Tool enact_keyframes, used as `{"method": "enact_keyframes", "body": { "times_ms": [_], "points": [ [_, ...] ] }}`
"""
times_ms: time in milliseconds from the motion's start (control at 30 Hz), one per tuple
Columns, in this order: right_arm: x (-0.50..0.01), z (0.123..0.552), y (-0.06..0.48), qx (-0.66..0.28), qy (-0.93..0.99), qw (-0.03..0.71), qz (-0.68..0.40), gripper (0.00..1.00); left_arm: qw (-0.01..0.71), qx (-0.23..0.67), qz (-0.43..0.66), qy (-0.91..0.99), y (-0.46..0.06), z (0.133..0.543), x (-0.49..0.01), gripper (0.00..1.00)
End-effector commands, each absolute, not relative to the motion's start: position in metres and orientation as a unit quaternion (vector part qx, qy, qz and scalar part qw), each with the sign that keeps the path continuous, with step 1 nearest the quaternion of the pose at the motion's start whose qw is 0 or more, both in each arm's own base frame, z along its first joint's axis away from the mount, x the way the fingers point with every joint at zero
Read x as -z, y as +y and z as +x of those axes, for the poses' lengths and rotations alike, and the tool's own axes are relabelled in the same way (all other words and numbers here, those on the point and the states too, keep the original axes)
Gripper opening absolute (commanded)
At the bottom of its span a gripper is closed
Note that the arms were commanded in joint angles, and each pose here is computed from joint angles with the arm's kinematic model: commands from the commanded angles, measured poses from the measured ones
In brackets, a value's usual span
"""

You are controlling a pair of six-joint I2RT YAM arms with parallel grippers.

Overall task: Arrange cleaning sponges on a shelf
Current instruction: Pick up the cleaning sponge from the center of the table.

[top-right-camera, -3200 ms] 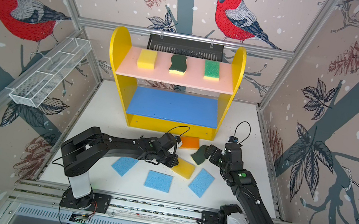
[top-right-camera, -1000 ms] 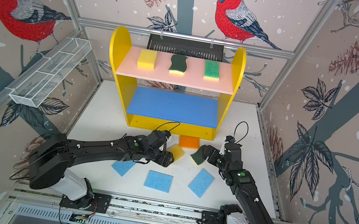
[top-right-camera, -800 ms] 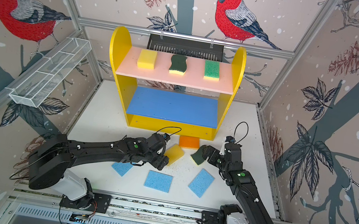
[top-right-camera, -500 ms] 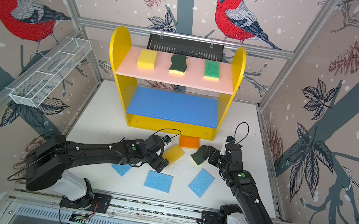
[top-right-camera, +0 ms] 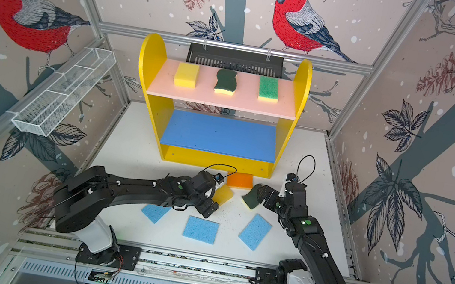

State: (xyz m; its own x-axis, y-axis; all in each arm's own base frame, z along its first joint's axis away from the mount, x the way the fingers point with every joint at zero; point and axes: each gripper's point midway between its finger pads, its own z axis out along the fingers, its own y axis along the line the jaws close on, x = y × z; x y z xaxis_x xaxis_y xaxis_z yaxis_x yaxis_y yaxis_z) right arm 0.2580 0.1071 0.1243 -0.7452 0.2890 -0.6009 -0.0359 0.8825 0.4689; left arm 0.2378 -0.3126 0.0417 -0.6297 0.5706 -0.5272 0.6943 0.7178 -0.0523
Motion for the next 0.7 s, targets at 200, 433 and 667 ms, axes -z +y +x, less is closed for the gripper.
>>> {"method": "enact_keyframes", "body": {
  "times_ms": [200,433,667],
  "points": [
    [-0.126,0.26,0.104,-0.227,0.903,0.357,0.075,0.96,0.216,0.13,0.364,0.897,-0.322,0.236,-0.024,0.93],
    [-0.122,0.261,0.104,-0.226,0.904,0.354,0.076,0.97,0.213,0.131,0.366,0.897,-0.322,0.235,-0.023,0.87],
    [-0.119,0.261,0.105,-0.228,0.905,0.352,0.076,0.97,0.197,0.102,0.37,0.902,-0.314,0.235,-0.01,0.81]
  ]
}}
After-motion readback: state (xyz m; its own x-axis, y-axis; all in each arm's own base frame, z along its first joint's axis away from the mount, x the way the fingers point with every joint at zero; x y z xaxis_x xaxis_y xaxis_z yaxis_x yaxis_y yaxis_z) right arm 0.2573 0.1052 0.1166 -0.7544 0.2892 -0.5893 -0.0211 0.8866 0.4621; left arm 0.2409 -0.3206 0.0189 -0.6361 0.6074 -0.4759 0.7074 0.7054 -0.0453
